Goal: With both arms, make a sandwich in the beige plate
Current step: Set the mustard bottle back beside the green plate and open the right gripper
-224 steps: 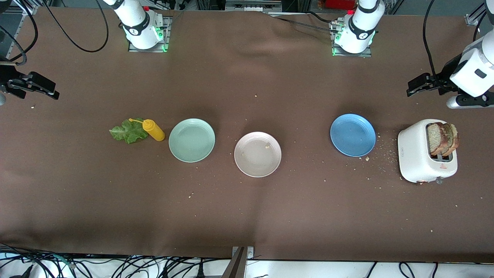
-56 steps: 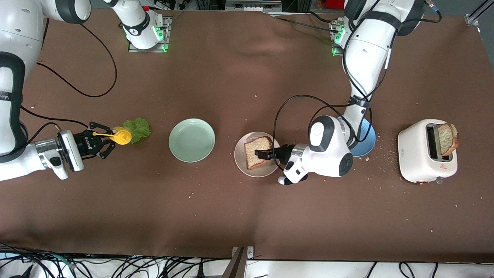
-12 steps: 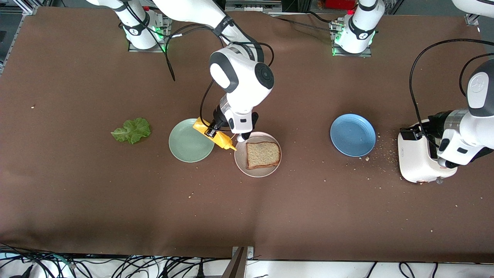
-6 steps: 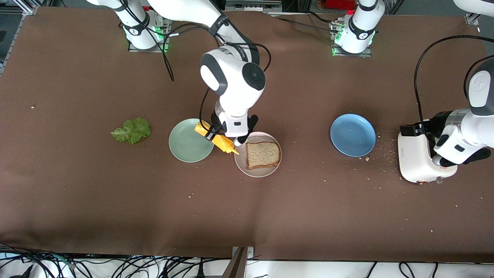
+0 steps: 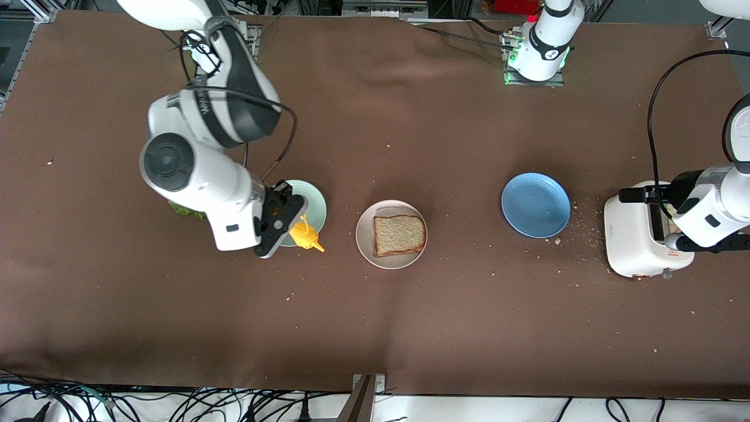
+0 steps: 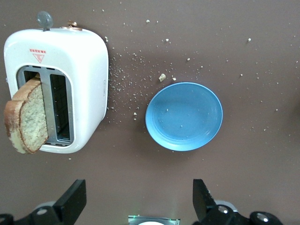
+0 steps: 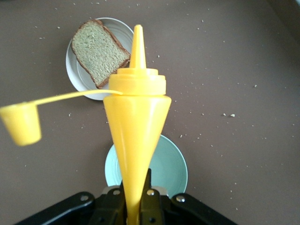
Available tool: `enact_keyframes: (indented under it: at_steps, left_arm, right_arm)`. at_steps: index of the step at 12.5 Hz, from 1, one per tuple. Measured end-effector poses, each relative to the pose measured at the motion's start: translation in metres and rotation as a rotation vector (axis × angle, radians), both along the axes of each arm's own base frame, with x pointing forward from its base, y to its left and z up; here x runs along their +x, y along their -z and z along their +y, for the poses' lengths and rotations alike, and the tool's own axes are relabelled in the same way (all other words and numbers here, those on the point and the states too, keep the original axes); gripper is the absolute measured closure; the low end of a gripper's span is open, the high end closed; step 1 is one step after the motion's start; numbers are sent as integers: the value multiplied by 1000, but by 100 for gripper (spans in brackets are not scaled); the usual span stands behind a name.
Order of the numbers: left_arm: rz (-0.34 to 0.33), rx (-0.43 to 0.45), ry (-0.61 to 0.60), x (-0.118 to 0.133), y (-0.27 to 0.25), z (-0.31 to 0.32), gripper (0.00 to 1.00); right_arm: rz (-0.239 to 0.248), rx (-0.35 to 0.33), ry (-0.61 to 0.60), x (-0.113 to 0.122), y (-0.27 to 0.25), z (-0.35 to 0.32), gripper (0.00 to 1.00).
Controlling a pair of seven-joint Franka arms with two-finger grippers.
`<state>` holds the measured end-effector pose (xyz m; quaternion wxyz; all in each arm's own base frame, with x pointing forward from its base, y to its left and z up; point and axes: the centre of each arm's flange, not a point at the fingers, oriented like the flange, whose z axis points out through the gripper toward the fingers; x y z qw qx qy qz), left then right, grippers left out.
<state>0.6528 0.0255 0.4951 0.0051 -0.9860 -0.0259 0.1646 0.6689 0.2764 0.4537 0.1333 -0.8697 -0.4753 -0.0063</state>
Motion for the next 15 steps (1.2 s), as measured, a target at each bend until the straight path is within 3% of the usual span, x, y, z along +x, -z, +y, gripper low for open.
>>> enact_keyframes:
  at_steps: [3, 6, 10, 15]
  left_arm:
    - [-20, 1, 1, 1, -5, 0, 1]
    - [-23, 0, 0, 1, -6, 2, 1]
    - [-24, -1, 2, 1, -6, 6, 2]
    - [-26, -2, 3, 2, -6, 6, 2]
  right_arm:
    - [6, 199, -129, 7, 10, -78, 90]
    - [-8, 451, -208, -5, 47, -169, 90]
    - [-86, 741, -289, -37, 129, -264, 90]
    - [-203, 1038, -374, -73, 245, -297, 90]
